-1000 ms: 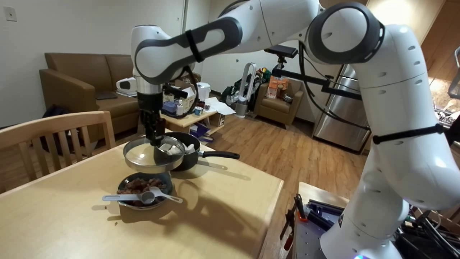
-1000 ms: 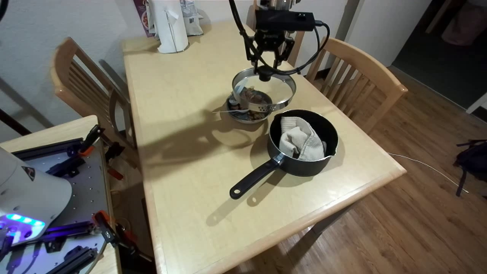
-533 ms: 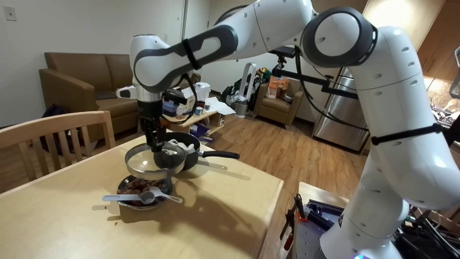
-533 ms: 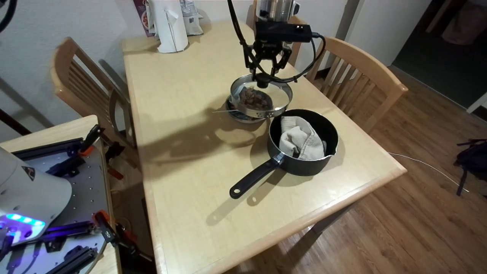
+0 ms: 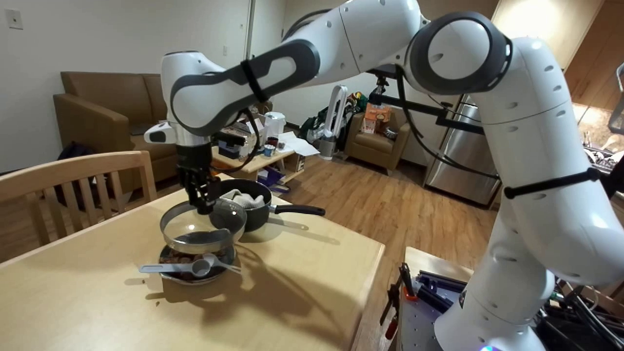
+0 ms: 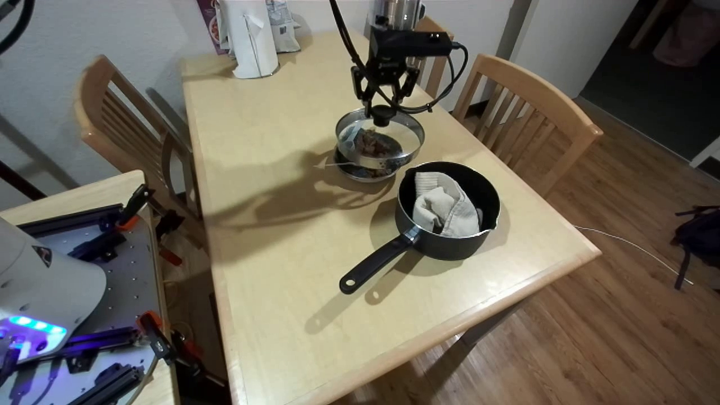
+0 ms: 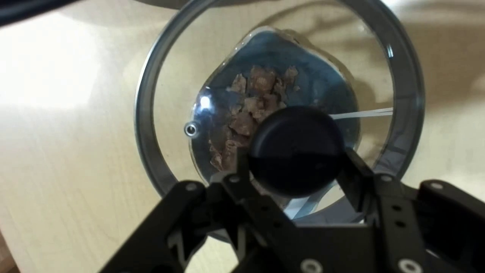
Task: Remove the glass lid from the black pot on the right, place the grey measuring spoon inside the black pot
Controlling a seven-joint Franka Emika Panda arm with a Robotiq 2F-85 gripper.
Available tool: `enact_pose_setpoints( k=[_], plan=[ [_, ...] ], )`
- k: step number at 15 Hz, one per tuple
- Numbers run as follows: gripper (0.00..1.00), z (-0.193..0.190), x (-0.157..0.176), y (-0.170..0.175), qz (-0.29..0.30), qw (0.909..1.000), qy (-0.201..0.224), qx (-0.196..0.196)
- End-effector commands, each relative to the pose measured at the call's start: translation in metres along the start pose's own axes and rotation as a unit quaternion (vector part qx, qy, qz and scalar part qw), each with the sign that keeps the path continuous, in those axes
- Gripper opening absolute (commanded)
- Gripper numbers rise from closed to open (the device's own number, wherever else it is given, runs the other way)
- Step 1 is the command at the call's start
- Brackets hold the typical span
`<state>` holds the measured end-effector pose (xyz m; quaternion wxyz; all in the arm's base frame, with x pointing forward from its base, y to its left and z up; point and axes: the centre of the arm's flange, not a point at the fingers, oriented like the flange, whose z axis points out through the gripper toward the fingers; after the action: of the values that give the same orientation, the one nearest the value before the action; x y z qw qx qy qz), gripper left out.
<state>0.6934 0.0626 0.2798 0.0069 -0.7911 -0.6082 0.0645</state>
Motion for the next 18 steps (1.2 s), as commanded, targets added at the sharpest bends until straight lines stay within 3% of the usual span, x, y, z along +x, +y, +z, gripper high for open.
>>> enact_pose_setpoints(
  k=[1, 4, 7, 12, 13, 14, 15, 16, 18],
  plan=[
    [0.34, -0.035, 0.017, -0.008, -0.038, 0.9982, -0.007, -0.047],
    [0.34, -0.048, 0.044, -0.012, -0.07, 0.9956, -0.008, -0.062],
    [0.34, -0.046, 0.076, -0.019, -0.137, 0.9893, -0.006, -0.049],
    [0.34, -0.014, 0.121, -0.038, -0.264, 0.9643, -0.011, -0.013],
    [0.34, -0.011, 0.117, -0.047, -0.219, 0.9755, 0.0, -0.014],
    [0.59, -0.004, 0.121, -0.049, -0.226, 0.9741, -0.001, -0.009],
    [0.59, 0.001, 0.123, -0.05, -0.227, 0.9739, -0.002, -0.006],
    [0.34, 0.003, 0.123, -0.05, -0.227, 0.9739, -0.002, -0.005],
    [0.34, -0.004, 0.121, -0.053, -0.228, 0.9735, 0.001, -0.016]
  ],
)
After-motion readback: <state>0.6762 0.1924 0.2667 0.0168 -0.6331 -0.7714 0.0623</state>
